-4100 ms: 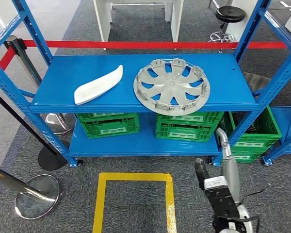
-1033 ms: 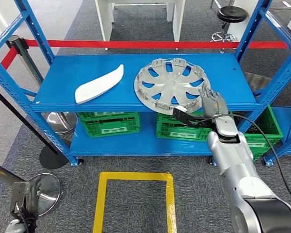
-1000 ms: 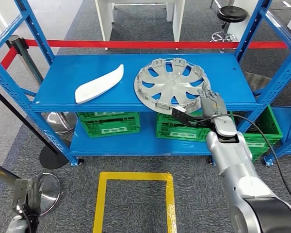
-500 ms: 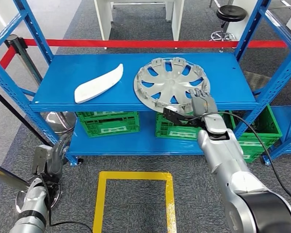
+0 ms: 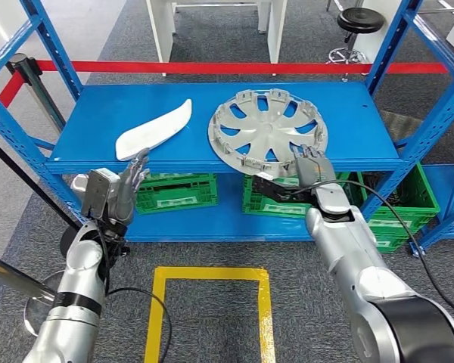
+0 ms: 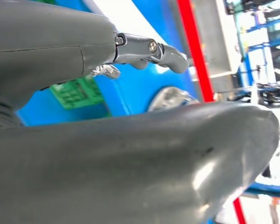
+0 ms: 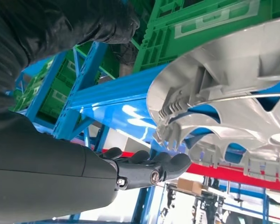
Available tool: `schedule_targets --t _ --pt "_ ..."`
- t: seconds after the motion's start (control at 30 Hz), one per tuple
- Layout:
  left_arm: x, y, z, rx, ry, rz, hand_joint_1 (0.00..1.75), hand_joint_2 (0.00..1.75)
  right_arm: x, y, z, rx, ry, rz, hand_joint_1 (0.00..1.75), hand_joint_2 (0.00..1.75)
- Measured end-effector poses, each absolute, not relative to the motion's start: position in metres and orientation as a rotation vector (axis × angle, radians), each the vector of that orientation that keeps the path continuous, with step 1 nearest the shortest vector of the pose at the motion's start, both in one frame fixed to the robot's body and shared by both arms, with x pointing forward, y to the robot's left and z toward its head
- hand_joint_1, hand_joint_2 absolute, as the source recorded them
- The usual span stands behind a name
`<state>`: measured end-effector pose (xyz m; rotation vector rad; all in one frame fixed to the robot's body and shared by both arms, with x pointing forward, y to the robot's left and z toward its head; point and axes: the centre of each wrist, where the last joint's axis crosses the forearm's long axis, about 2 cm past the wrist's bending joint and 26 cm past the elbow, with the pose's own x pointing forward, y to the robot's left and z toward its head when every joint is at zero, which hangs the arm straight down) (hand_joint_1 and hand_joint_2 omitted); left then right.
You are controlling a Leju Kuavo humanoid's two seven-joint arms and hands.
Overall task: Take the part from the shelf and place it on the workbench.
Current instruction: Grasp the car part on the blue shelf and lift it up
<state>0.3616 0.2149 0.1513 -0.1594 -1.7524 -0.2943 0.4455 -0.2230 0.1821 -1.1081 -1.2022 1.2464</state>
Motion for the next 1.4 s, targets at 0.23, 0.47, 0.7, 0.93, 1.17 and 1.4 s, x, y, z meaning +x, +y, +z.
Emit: schedule_targets --t 0.23,0.47,0.7,0.93,1.17,1.4 --pt "0.364 0.205 0.165 -0.183 -1.8 -0.301 0.0 0.0 0.446 -0.225 0.181 -1.105 -1.188 1.238 0.0 1.75" --pt "0.364 0.2 0.178 -0.188 -1.867 -0.274 0.0 0.0 0.446 -0.227 0.18 -1.11 -1.17 1.23 0.0 1.75" --pt "0.366 0.2 0.187 -0.198 -1.911 -0.266 0.0 0.0 0.448 -0.229 0.184 -1.122 -1.174 1.223 0.0 1.75" --pt "0.364 0.197 0.185 -0.206 -1.913 -0.273 0.0 0.0 0.451 -0.234 0.192 -1.168 -1.218 1.187 0.0 1.75" --pt "0.36 0.199 0.18 -0.198 -1.907 -0.266 0.0 0.0 0.457 -0.24 0.219 -1.2 -1.289 1.14 0.0 1.75" --pt "0.351 0.204 0.165 -0.192 -1.875 -0.263 0.0 0.0 0.451 -0.253 0.211 -1.184 -1.273 1.12 0.0 1.75"
